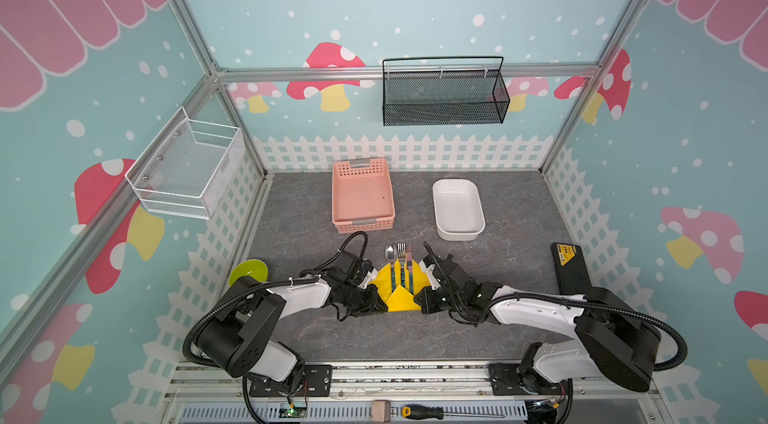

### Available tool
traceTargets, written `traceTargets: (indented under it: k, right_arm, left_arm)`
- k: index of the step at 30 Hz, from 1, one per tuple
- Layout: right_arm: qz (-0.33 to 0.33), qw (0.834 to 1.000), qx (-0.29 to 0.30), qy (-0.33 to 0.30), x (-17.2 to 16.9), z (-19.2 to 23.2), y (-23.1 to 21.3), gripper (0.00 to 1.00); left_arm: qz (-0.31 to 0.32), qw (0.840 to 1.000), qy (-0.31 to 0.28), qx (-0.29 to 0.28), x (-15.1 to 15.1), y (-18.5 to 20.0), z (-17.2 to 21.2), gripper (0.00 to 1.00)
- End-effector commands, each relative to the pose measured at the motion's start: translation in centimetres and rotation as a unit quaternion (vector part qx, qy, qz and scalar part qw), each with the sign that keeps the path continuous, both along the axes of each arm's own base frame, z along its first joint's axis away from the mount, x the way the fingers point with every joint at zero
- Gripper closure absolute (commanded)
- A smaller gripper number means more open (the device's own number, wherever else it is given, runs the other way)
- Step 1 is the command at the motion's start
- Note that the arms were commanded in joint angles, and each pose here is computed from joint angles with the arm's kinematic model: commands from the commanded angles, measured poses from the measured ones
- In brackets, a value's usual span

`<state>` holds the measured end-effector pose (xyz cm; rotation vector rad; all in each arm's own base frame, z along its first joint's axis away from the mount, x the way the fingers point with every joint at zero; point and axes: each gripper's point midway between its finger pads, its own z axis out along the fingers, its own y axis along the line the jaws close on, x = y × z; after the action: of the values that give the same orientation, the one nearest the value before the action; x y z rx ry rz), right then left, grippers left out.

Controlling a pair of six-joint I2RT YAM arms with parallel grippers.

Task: Place the utensils on the paper napkin and roll it up

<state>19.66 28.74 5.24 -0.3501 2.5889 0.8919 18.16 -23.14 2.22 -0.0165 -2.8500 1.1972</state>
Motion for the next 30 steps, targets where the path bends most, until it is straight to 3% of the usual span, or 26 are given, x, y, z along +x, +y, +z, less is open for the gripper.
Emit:
traceTargets:
  k: [1,30]
  right_arm:
    - [0.004,1.000,0.021,0.010,0.2,0.0,0.8,0.96]
    - [-0.021,0.998,-0.012,0.065,-1.0,-3.5,-1.7,0.97]
  left_arm:
    - [-0.001,1.000,0.006,0.018,-0.2,0.4,-0.6,0.84]
    - [-0.001,1.000,0.009,0.026,-0.2,0.5,-0.7,0.84]
